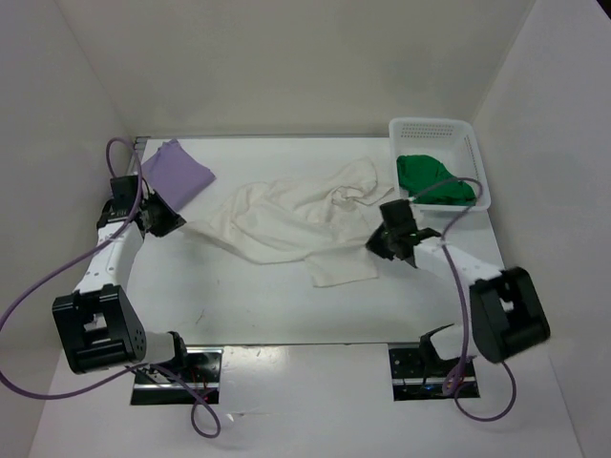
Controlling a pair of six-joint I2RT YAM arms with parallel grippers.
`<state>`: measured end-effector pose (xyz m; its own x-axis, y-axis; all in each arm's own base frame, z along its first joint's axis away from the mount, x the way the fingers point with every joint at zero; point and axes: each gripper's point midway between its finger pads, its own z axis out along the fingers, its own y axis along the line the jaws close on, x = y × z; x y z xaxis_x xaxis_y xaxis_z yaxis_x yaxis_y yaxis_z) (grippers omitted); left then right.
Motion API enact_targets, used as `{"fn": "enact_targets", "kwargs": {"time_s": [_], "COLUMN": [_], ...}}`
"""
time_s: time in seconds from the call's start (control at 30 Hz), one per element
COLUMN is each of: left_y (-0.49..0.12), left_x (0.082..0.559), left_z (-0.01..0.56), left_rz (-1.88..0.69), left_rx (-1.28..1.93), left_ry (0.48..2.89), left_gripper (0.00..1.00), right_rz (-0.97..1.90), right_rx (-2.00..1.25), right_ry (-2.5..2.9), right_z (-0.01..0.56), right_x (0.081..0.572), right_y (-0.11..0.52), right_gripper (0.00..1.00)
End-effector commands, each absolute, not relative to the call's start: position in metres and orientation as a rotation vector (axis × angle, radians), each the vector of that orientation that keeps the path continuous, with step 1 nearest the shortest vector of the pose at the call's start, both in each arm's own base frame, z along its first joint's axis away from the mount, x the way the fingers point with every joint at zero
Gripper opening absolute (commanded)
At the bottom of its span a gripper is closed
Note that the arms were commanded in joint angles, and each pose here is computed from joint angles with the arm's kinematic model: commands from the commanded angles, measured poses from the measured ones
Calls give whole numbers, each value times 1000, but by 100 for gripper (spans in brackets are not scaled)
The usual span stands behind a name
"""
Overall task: Fold and stack the t-shirts
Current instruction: Flatten out the crumpled T-shirt at the center of the board.
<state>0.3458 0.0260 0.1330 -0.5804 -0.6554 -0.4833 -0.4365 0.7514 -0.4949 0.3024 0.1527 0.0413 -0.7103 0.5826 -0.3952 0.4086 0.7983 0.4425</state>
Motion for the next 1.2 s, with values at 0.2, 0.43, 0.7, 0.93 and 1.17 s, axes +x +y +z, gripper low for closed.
{"fn": "enact_targets", "kwargs": {"time_s": [0.2,0.43,0.7,0.93,1.17], "left_y": [42,37,31,44,67], "left_x": [320,306,311,320,321], "left_z": [126,110,68,45,22], "left_rz": [-268,-279,-413,-439,-385], "left_rx": [-827,-851,-1129,-1328,-1444], "left_ry": [2297,2357,2318,2212,2157], "left_gripper": [61,72,27,31,47], "right_rz": [471,517,579,605,634], "right_rx": [753,930,888,851,828], "right_ry": [2421,2389,2367,2371,2371], "right_z": [77,60,69,71,73], "right_x": [251,223,231,225,222], "right_y": [108,103,110,112,115], "right_gripper": [50,47,40,40,40]}}
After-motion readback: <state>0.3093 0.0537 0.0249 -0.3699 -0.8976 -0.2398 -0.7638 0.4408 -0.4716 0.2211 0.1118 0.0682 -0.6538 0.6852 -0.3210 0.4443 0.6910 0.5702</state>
